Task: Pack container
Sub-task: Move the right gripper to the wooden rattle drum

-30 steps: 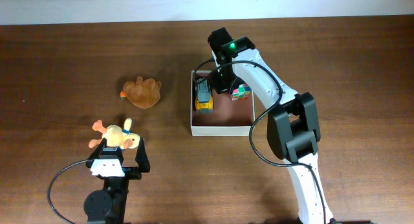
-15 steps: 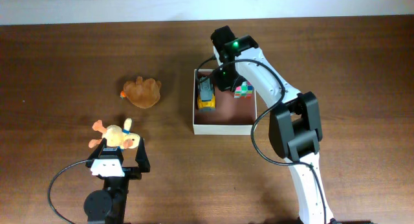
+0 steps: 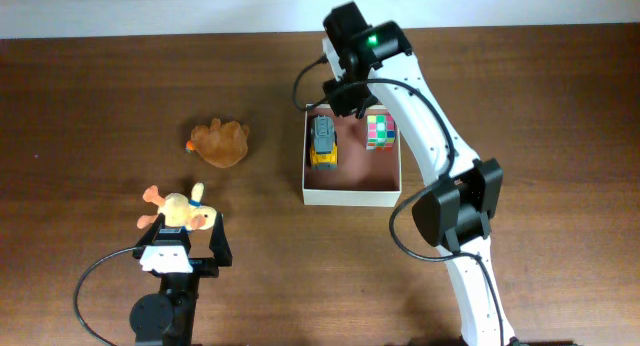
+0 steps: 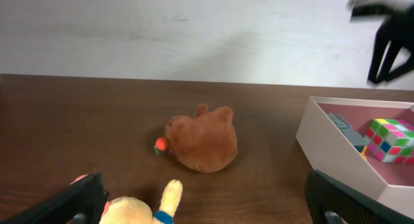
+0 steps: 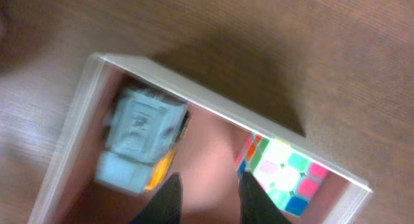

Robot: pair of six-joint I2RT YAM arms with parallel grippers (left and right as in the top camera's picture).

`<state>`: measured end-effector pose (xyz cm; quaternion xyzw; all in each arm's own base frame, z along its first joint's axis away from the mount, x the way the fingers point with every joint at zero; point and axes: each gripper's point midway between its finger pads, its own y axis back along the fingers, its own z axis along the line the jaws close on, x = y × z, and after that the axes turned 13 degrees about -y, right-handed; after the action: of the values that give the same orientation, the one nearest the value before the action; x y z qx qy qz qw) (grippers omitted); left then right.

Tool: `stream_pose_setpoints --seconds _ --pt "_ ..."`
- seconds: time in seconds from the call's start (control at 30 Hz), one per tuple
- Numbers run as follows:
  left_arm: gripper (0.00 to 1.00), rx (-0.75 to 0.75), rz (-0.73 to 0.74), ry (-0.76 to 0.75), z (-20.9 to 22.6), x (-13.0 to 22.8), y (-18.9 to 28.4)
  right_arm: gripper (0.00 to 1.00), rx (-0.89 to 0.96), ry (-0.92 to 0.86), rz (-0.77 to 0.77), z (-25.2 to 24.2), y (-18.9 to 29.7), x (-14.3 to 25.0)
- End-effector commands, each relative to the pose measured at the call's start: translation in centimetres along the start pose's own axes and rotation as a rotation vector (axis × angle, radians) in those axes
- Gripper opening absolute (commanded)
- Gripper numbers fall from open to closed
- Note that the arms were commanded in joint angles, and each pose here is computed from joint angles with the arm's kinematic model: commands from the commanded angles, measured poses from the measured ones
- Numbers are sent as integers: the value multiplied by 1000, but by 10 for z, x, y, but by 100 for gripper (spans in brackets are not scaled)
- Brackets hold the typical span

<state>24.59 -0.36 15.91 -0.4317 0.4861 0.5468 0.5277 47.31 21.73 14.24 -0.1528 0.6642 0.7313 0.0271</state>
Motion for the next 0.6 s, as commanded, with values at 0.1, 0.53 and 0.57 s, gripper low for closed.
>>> stream_pose_setpoints --seconds 0.1,0.53,0.57 --pt "99 -8 1 -15 1 2 0 68 -14 -56 -48 -17 57 -3" --pt "99 -8 1 -15 1 2 0 97 -25 -213 -105 -82 126 7" --pt "99 -8 1 -15 1 2 0 98 -8 -220 -107 -88 133 12"
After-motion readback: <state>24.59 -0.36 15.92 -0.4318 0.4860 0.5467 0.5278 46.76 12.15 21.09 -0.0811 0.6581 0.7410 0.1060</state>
